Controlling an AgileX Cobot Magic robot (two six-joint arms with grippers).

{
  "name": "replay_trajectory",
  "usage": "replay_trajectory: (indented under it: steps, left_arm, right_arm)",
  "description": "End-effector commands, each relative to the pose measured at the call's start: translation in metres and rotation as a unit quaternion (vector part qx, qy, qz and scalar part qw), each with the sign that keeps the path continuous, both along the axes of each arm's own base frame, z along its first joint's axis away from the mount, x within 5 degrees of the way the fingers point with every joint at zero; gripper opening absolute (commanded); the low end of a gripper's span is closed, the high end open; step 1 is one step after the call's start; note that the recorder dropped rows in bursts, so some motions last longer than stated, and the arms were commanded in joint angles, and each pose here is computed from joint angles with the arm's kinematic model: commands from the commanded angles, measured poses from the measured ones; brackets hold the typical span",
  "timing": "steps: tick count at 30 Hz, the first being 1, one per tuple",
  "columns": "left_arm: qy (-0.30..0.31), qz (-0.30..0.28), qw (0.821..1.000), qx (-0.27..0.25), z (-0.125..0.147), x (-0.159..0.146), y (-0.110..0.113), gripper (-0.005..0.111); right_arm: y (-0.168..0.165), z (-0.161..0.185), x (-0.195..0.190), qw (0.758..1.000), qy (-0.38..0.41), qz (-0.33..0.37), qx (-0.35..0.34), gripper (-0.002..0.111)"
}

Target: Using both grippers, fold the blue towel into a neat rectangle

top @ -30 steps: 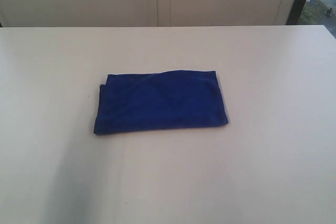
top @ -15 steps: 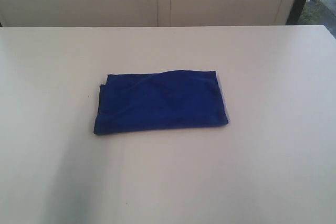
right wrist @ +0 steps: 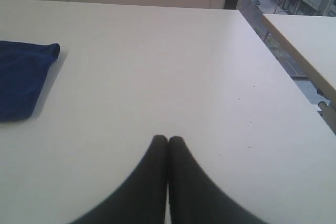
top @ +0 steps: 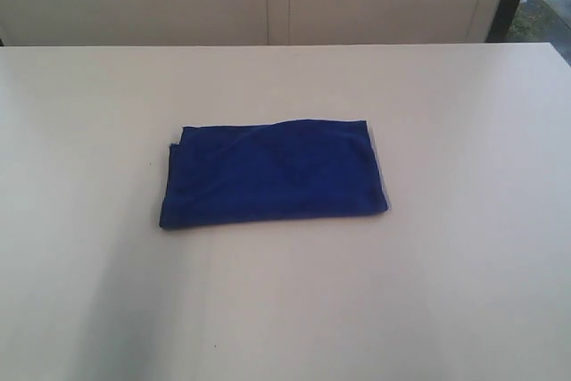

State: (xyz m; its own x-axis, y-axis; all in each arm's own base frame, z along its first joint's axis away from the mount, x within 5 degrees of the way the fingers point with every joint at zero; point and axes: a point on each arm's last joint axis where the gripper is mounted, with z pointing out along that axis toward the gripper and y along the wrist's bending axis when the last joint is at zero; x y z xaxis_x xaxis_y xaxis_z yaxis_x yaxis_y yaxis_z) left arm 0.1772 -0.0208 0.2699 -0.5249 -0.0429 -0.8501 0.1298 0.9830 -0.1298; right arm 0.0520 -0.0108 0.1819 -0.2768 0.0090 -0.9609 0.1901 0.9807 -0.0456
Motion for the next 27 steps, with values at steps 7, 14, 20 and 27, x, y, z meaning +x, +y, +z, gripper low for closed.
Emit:
replay_trajectory:
  steps: [7, 14, 20, 27]
  left_arm:
    - [0.005, 0.003, 1.000, -0.009, -0.002, -0.001, 0.000, 0.000]
    - [0.005, 0.003, 1.000, -0.009, -0.002, -0.001, 0.000, 0.000]
    - [0.005, 0.003, 1.000, -0.009, -0.002, -0.001, 0.000, 0.000]
    - [-0.030, -0.012, 0.999, 0.000, 0.012, -0.021, -0.001, 0.000]
  right_arm:
    - [0.000, 0.000, 0.000, 1.000, -0.007, -0.003, 0.000, 0.000]
    - [0.000, 0.000, 0.000, 1.000, -0.008, -0.003, 0.000, 0.000]
    - [0.000, 0.000, 0.000, 1.000, -0.008, -0.003, 0.000, 0.000]
    - [0.000, 0.000, 0.000, 1.000, -0.008, -0.003, 0.000, 0.000]
